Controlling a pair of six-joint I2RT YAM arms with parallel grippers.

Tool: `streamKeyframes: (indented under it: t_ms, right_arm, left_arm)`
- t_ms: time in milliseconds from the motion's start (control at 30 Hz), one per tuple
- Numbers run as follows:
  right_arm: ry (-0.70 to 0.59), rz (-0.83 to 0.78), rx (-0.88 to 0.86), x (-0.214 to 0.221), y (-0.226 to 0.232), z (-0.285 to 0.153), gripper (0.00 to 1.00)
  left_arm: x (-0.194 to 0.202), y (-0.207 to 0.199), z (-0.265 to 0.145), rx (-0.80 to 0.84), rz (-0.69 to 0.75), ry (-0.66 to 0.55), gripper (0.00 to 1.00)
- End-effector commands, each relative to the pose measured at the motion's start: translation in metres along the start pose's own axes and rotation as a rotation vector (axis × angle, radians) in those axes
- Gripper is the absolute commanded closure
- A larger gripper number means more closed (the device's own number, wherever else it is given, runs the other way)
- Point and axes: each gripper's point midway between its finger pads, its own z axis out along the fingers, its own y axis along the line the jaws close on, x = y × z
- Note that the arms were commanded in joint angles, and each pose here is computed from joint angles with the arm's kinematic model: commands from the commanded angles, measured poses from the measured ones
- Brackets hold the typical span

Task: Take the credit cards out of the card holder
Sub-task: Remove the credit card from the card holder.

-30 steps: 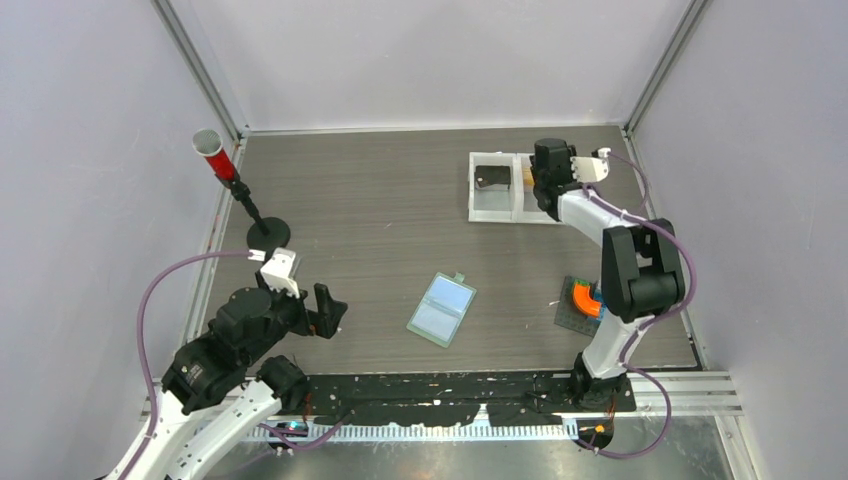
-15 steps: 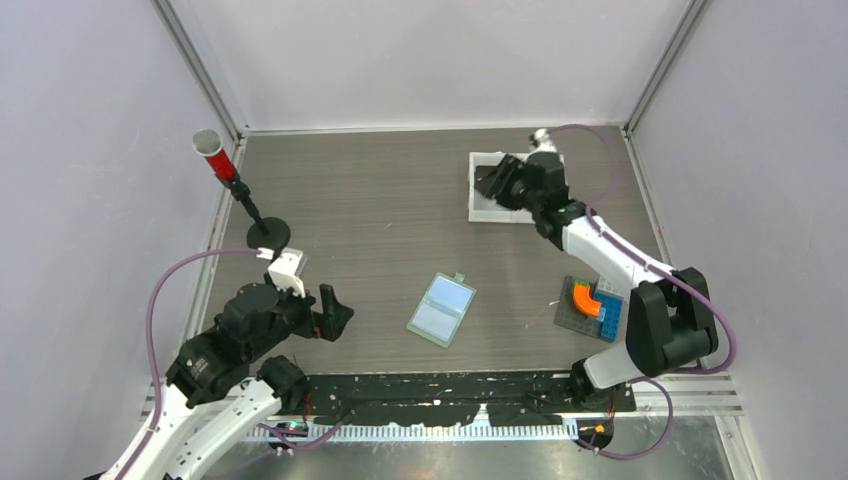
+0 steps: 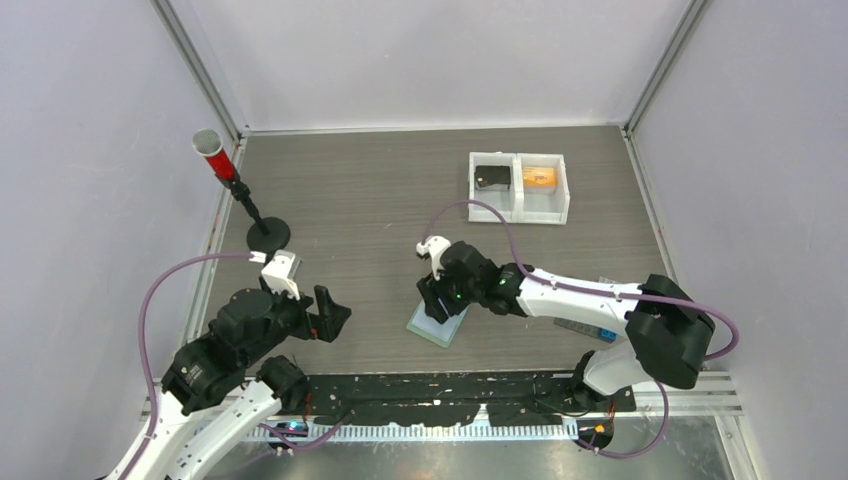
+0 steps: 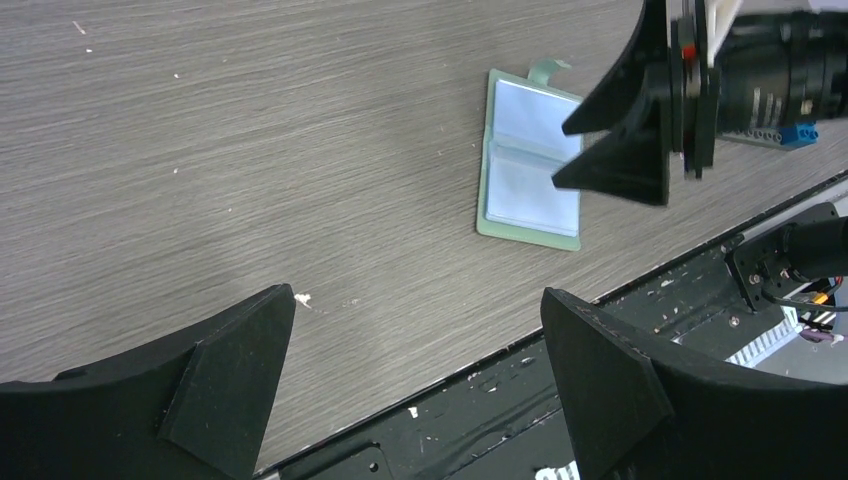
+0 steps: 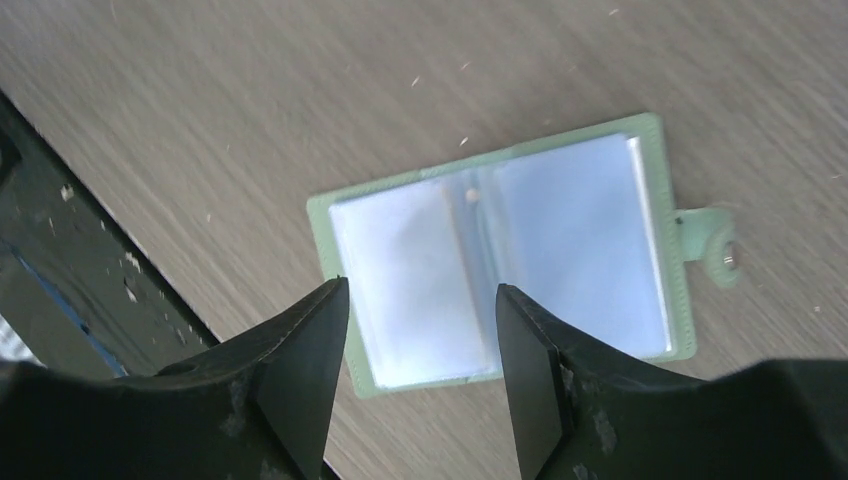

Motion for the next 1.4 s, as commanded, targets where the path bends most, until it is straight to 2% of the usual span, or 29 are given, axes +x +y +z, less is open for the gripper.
streamKeyframes:
  t_ms: [0,233,767,1000,1133,1300,1367]
  right_arm:
    - [-0.036,-0.174,0.015,-0.002,0.011,-0.015,0.36]
    - [-0.003,-0.215,0.007,0.012,0.014,-0.011,0.29]
    - [0.035,-0.176,-0.015,0.029,0.018,0.013,0.28]
    - [0.075,-0.185,0.067,0.035,0.009,0.023,0.28]
    - [0.089,-0.183,0.108,0.040,0.005,0.023,0.35]
    - [0.094,-0.138,0.102,0.042,0.009,0.024,0.51]
    - [0.078,-0.104,0.094,0.041,0.012,0.023,0.55]
  left_arm:
    - [-0.004,0.002,-0.001,-0.009,-0.007,-0.033,0.02]
    - [-0.005,0.003,-0.003,-0.009,-0.012,-0.051,0.04]
    - [-0.005,0.005,-0.003,-0.015,-0.014,-0.053,0.03]
    - [-0.006,0.006,-0.002,-0.022,-0.012,-0.052,0.03]
    - [-0.005,0.006,-0.003,-0.023,-0.011,-0.054,0.03]
    - [-0.005,0.006,-0.002,-0.025,-0.022,-0.052,0.03]
    - [-0.004,0.005,0.000,-0.027,-0.049,-0.044,0.03]
